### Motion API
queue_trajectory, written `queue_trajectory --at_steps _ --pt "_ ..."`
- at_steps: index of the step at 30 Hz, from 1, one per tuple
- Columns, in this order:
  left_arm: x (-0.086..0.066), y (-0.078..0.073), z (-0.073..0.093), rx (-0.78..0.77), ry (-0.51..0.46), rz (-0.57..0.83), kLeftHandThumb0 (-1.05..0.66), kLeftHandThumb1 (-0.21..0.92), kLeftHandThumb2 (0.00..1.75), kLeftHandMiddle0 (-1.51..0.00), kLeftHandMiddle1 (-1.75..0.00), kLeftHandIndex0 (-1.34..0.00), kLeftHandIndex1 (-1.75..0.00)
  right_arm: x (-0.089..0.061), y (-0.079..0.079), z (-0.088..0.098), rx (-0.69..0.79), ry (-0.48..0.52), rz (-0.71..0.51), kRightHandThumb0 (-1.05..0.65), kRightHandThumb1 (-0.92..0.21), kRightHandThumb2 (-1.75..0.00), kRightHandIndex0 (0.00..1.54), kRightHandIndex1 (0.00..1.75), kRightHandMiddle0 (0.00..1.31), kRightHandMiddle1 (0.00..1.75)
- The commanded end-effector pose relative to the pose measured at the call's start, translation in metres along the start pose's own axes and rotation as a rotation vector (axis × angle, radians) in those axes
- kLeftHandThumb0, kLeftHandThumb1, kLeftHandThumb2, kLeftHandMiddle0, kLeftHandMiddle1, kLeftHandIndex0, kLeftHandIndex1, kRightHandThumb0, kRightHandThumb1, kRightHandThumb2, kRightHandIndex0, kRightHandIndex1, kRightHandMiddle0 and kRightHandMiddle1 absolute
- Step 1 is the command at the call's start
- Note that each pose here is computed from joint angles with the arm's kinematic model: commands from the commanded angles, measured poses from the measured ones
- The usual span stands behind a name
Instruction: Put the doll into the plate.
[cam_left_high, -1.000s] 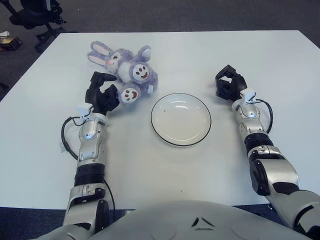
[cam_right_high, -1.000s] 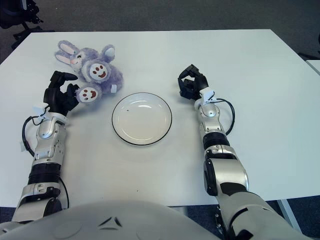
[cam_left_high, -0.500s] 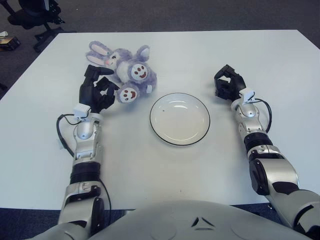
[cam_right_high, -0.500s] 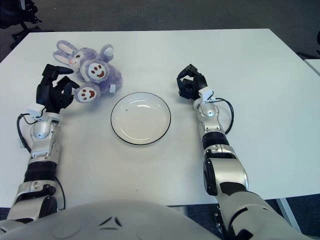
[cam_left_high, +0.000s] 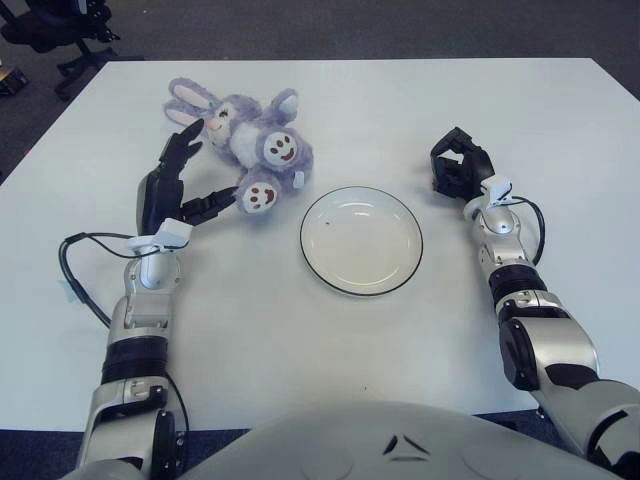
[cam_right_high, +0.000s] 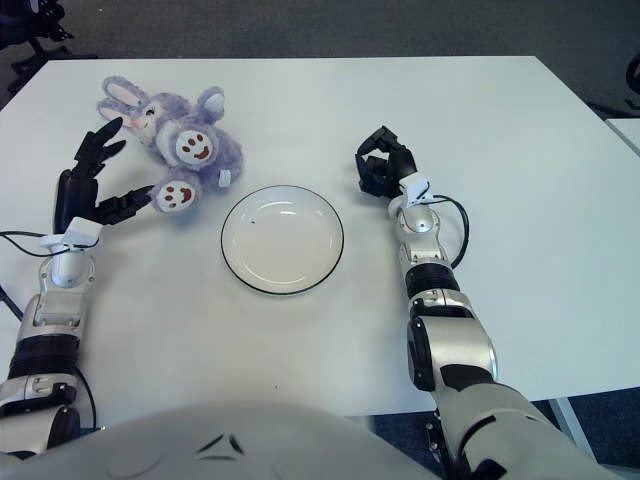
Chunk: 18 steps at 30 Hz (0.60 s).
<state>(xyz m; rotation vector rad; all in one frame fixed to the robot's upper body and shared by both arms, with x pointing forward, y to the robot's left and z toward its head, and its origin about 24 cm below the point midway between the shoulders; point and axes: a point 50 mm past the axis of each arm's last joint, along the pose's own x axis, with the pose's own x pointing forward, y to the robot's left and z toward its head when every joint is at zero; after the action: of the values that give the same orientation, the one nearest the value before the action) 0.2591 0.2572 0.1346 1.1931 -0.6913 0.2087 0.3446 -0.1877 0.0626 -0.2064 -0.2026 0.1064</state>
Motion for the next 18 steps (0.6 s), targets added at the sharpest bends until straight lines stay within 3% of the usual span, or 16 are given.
queue_trajectory --at_steps 1,4,8,13,18 --pt "0.008 0.004 0.003 0.071 -0.049 0.006 -0.66 0.92 0.02 -0.42 0.0 -0.26 0.0 -0.012 0.004 -0.019 0.016 0.093 0.01 -0.39 -0.64 -0.88 0.97 1.75 0.37 1.75" --pt "0.008 0.004 0.003 0.08 -0.051 0.008 -0.67 0.92 0.01 -0.41 0.0 -0.26 0.0 -0.012 0.003 -0.019 0.016 0.093 0.01 -0.39 -0.64 -0.88 0.97 1.75 0.37 1.75" --pt "0.024 0.01 0.001 0.114 -0.165 0.042 -0.68 0.92 0.01 -0.36 0.0 -0.26 0.0 -0.012 0.003 -0.018 0.012 0.092 0.009 -0.39 -0.64 -0.88 0.97 1.75 0.37 1.75" --pt "0.027 0.012 -0.003 0.118 -0.18 0.034 -0.68 0.92 0.01 -0.34 0.0 -0.26 0.0 -0.012 0.004 -0.018 0.012 0.091 0.009 -0.39 -0.64 -0.88 0.97 1.75 0.37 1.75" --pt "0.043 0.027 -0.017 0.306 -0.221 -0.053 -0.68 0.92 0.01 -0.33 0.0 -0.27 -0.01 -0.012 0.004 -0.018 0.011 0.089 0.009 -0.39 -0.64 -0.88 0.97 1.75 0.37 1.75"
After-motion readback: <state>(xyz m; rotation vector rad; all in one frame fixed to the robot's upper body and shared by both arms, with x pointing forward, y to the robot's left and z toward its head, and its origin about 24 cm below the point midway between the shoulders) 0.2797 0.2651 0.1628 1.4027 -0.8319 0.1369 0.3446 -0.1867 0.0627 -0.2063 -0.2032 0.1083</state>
